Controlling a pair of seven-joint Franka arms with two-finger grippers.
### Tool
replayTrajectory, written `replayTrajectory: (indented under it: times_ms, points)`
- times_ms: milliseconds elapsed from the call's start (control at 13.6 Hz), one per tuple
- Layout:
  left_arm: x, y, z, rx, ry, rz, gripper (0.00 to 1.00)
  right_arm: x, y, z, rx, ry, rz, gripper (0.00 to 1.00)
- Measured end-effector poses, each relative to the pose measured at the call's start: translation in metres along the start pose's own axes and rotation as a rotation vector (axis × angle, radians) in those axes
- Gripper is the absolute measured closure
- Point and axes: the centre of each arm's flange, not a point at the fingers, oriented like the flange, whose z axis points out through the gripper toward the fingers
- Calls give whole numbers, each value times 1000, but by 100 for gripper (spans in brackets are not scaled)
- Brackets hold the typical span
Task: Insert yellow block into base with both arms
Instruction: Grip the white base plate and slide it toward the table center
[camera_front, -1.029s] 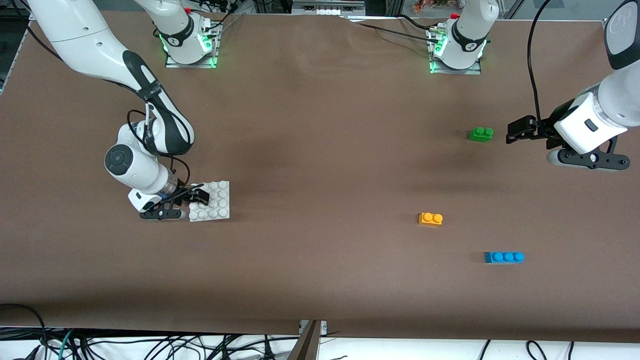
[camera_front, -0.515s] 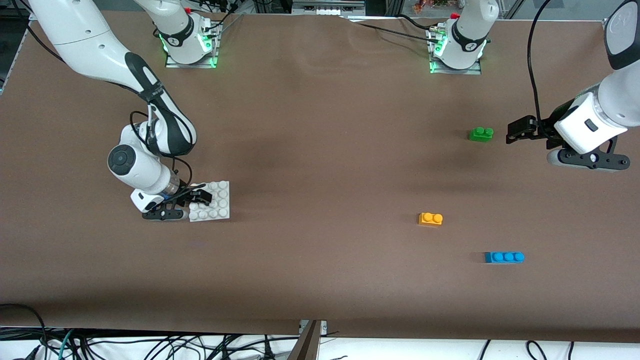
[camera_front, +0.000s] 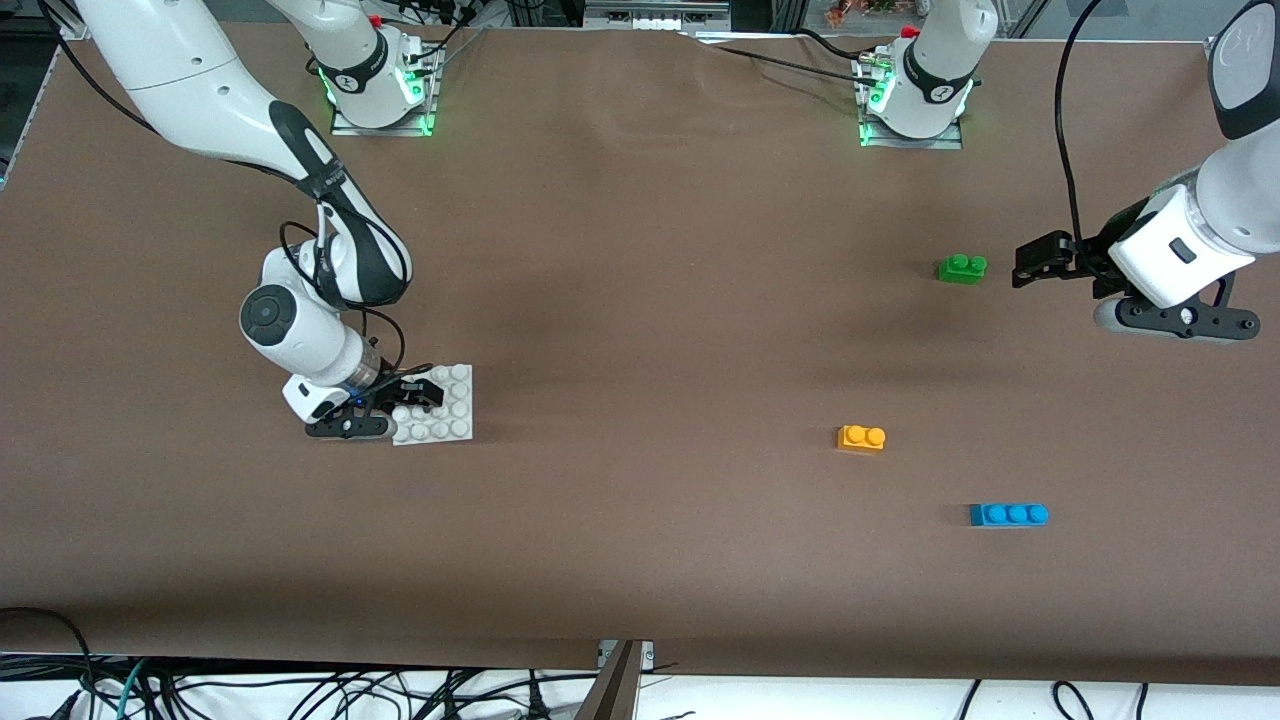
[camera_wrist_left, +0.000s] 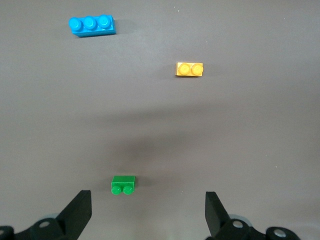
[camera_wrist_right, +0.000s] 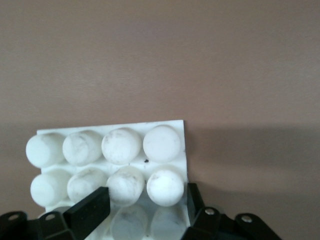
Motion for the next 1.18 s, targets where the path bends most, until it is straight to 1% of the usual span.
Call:
replayTrajectory:
  times_ms: [74,368,662,1029,1176]
  points:
    - [0,0,0,0,0,0,0,-3,-13,1,2,-1,10,38]
    - [0,0,0,0,0,0,0,-18,-70,7,14,-3,32,38]
    - [0,0,0,0,0,0,0,-22,-114,13,34,18,59,38]
    - [0,0,0,0,0,0,0,-27,-197,23,42,60,40,38]
    - [0,0,0,0,0,0,0,-37,-232,34,51,65,42,38]
